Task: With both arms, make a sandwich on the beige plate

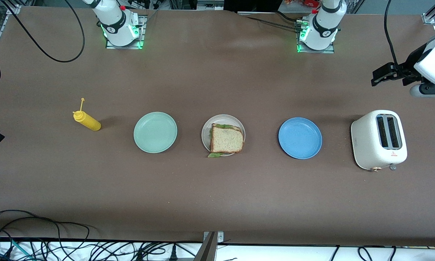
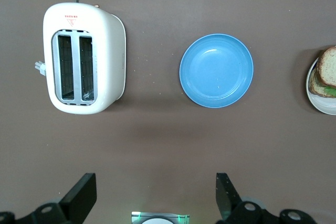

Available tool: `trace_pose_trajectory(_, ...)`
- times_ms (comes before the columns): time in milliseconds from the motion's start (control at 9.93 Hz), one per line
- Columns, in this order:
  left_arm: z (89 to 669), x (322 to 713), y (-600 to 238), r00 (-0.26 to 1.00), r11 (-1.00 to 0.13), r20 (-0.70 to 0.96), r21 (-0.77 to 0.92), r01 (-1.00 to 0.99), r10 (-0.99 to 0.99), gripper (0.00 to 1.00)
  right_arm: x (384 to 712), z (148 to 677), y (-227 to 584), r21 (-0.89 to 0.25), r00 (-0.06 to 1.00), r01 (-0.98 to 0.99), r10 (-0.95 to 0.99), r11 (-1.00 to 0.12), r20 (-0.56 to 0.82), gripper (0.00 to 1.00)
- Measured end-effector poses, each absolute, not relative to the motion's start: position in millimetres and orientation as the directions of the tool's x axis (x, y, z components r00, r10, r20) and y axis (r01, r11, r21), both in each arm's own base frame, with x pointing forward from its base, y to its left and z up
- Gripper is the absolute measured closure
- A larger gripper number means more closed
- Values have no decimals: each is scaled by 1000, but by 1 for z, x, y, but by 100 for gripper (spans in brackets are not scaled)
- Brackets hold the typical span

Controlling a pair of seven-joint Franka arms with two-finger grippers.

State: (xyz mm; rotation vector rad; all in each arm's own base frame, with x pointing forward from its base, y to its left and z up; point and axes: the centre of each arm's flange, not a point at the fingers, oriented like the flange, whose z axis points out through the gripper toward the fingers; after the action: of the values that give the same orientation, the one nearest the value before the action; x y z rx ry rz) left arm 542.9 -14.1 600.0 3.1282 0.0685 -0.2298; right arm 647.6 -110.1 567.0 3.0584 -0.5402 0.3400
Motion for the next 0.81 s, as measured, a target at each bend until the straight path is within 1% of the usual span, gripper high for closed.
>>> trace_pose_trajectory(201,596,545,-14,987,-999,-152,1,44,43,0,648,563,-99,-20,926,-326,-323,-945,195,0)
trace_pose_trajectory(403,594,546,-14,987,-999,-156,1,44,43,0,646,538,-87,-4,945,-313,-312,-950,97,0)
trace_pose_trajectory(604,591,547,-15,986,-999,-160,0,43,42,0,651,520,-67,8,956,-288,-287,-958,54,0)
trace_pose_trajectory(806,589,548,-15,986,-999,-164,0,43,42,0,648,521,-67,12,957,-290,-289,-957,31,0)
